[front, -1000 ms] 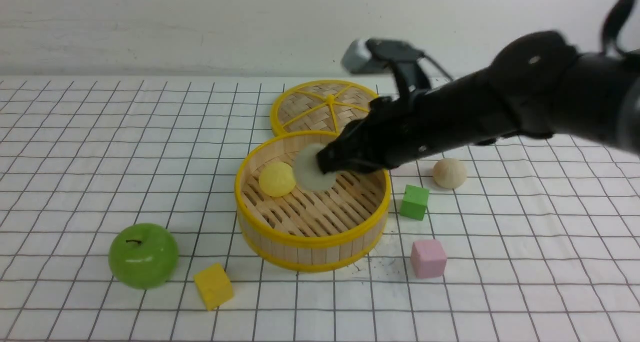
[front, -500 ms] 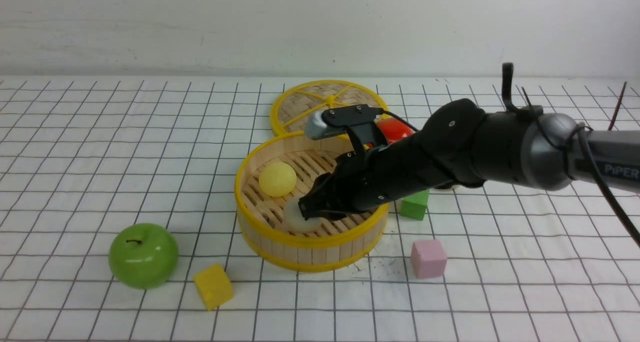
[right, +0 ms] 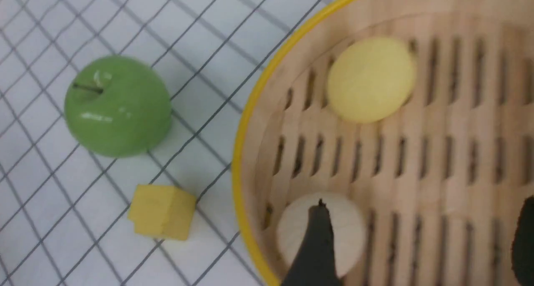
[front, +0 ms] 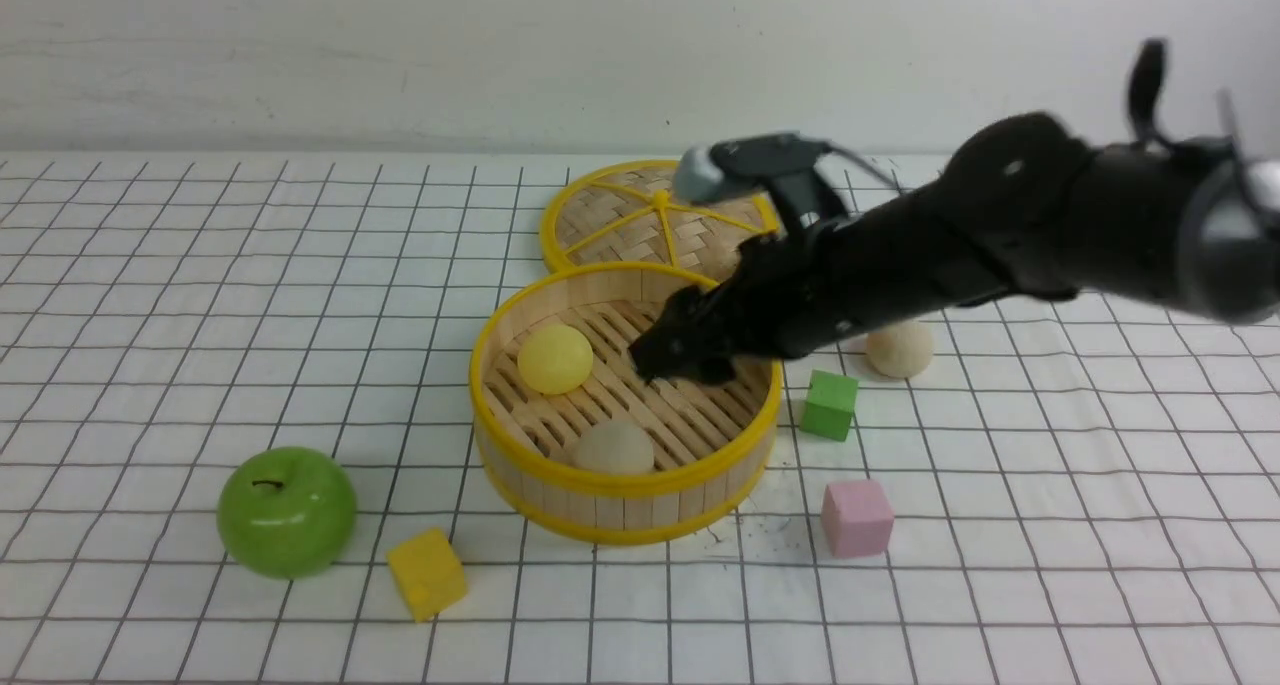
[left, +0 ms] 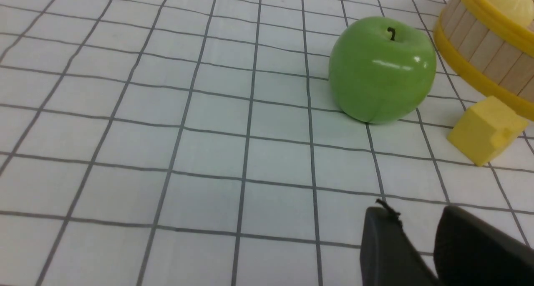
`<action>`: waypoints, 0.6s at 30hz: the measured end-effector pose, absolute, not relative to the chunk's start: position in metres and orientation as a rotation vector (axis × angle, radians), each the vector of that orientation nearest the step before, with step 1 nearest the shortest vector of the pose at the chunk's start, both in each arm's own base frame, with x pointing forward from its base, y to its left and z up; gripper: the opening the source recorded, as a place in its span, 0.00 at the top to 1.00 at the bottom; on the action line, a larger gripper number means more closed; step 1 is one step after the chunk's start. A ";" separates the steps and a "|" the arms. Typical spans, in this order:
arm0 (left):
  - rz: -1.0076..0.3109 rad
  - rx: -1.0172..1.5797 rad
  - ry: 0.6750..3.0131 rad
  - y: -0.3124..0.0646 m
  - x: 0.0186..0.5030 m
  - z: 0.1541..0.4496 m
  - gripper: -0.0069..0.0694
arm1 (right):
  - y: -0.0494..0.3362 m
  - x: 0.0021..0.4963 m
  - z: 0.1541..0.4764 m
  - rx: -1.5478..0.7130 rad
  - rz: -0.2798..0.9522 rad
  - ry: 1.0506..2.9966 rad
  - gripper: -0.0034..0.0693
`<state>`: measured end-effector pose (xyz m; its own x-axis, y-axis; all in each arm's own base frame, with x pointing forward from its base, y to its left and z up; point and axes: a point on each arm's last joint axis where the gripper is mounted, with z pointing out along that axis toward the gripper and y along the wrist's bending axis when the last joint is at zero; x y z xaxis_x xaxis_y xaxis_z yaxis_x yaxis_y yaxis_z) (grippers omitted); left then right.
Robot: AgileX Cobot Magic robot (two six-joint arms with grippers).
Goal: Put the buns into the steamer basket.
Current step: Use the right arm to grab a steamed stuffed bun
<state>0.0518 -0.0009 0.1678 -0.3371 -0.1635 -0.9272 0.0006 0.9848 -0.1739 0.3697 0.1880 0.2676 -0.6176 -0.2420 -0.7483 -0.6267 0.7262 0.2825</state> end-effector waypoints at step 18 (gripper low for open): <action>-0.168 -0.117 1.909 -0.001 0.052 0.168 0.65 | 0.050 0.406 0.275 -0.258 0.431 2.361 0.18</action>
